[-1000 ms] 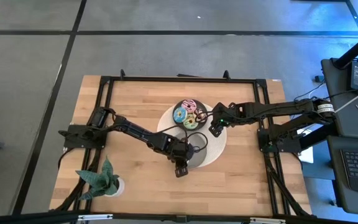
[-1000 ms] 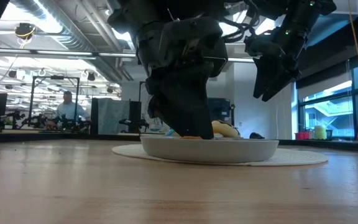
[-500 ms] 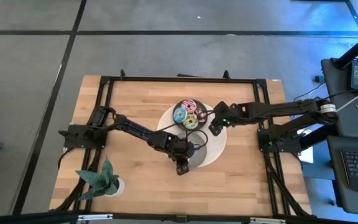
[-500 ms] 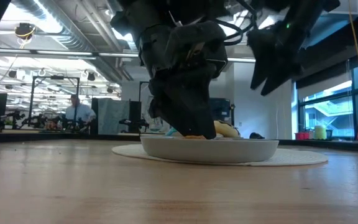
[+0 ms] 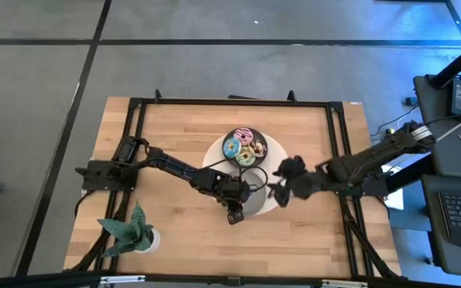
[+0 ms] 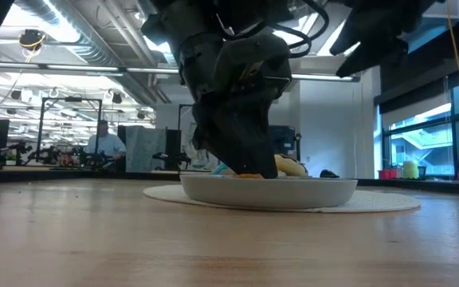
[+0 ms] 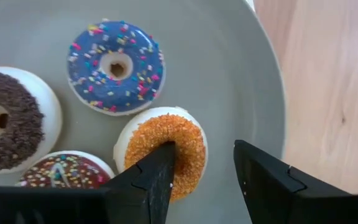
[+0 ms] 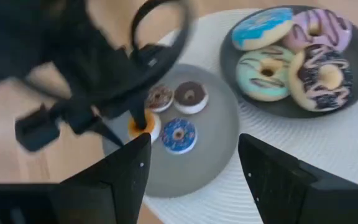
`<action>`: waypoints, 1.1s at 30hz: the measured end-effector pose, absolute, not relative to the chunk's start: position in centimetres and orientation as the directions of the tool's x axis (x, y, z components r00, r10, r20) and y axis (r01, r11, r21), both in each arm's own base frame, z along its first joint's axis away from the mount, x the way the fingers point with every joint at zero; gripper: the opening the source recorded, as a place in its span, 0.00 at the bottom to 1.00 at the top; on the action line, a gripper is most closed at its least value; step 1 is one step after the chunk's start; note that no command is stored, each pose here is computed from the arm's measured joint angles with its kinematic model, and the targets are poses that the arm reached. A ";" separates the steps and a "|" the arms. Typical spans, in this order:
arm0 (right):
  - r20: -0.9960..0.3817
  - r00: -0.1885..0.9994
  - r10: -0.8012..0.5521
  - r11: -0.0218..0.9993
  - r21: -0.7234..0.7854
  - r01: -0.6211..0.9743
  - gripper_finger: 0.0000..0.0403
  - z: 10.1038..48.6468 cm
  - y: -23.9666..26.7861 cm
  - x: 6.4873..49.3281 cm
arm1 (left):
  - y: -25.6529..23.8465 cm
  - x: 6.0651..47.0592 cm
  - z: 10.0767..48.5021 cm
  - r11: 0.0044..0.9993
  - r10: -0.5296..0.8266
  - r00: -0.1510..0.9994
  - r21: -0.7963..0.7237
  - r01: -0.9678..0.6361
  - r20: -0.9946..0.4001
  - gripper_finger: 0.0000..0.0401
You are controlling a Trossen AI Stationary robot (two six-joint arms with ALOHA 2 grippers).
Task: Pick & Place donuts
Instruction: Put the small orange donut on the gray plate
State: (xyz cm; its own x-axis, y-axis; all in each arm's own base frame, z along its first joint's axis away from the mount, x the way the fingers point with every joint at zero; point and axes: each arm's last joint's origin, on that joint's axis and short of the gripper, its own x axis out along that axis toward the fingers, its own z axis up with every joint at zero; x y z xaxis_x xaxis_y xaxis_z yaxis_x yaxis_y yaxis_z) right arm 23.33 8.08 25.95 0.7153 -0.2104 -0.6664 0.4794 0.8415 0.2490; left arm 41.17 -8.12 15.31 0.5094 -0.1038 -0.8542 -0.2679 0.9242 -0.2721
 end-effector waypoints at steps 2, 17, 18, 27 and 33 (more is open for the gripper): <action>-0.668 0.710 -0.222 0.851 0.224 0.476 0.61 25.3 9.2 23.3 | -8.2 41.1 15.3 0.923 -0.126 0.504 -0.287 -0.256 -0.854 0.40; -0.575 0.780 -0.246 0.926 0.097 0.364 0.61 21.6 15.4 24.5 | -8.2 41.5 15.4 0.938 -0.121 0.534 -0.272 -0.214 -0.837 0.40; -0.574 0.776 -0.262 0.926 0.077 0.370 0.61 21.0 15.4 24.3 | -8.2 41.5 15.3 0.936 -0.118 0.532 -0.273 -0.222 -0.838 0.40; -0.528 0.845 -0.078 0.943 0.237 0.235 0.61 16.7 14.7 23.8 | -8.1 41.4 15.3 0.938 -0.076 0.530 -0.241 -0.251 -0.845 0.40; -0.474 0.879 -0.056 0.928 0.300 0.221 0.61 16.2 14.1 23.8 | -8.1 41.4 15.3 0.928 -0.084 0.528 -0.259 -0.266 -0.845 0.40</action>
State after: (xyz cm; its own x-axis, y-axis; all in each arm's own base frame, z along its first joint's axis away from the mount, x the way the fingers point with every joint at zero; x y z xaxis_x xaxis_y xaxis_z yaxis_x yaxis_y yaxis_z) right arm 23.79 14.08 16.23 0.8786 -0.0558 -0.4743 0.2209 0.9280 0.3001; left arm 41.36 -8.13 15.28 0.5284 -0.0844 -0.8448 -0.2661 0.9285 -0.2591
